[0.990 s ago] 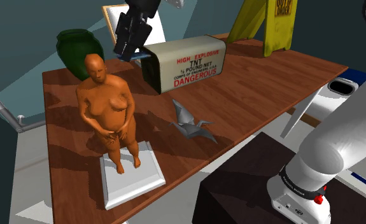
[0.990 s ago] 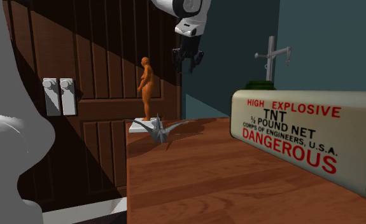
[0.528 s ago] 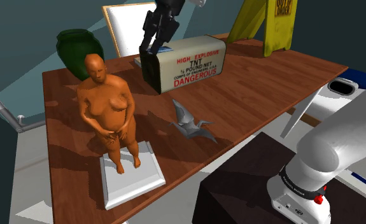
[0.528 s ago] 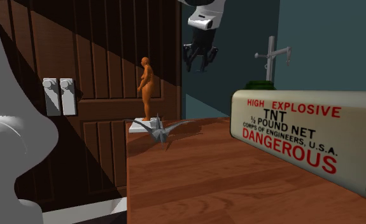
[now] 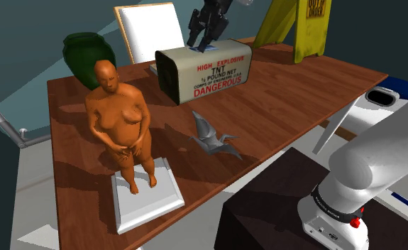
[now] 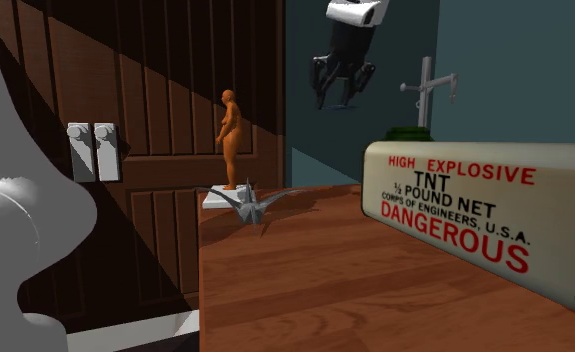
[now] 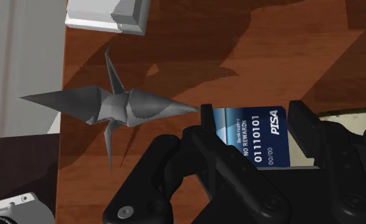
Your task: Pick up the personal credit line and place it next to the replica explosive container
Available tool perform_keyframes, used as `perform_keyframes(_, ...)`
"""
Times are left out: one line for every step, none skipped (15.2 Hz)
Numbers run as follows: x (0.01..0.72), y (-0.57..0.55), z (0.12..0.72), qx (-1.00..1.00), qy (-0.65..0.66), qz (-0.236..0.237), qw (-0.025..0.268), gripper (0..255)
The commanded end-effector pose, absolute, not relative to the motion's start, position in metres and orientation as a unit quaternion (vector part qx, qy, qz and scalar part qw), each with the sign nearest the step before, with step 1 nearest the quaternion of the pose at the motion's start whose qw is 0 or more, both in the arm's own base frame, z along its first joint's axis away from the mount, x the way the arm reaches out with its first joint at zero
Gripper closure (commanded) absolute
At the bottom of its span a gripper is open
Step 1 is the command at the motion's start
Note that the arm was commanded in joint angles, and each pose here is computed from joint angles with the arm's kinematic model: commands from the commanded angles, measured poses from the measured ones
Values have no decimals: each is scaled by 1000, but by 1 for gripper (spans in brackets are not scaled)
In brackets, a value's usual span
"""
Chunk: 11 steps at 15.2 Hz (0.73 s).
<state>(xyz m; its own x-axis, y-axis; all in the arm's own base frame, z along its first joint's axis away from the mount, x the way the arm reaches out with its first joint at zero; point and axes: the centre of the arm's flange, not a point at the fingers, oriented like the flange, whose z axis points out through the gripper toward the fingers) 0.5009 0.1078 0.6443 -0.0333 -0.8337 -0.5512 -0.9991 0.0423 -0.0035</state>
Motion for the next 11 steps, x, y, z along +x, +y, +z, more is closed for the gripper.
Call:
perform_keyframes(505, 81, 646, -664, 690, 198, 209, 255)
perform_keyframes(507, 68, 646, -664, 690, 198, 209, 255)
perform_keyframes(508, 55, 646, -664, 690, 198, 209, 255)
perform_keyframes(510, 42, 646, -664, 690, 198, 209, 255)
perform_keyframes(511, 29, 646, -664, 690, 198, 209, 255)
perform_keyframes(513, 15, 646, -664, 690, 198, 209, 255)
perform_keyframes(514, 2, 646, -664, 690, 198, 209, 255)
perform_keyframes(516, -11, 646, -664, 690, 198, 209, 255)
perform_keyframes(517, -24, 646, -664, 690, 198, 209, 255)
perform_keyframes(519, -37, 646, -664, 690, 198, 209, 255)
perform_keyframes(520, -50, 646, -664, 690, 198, 209, 255)
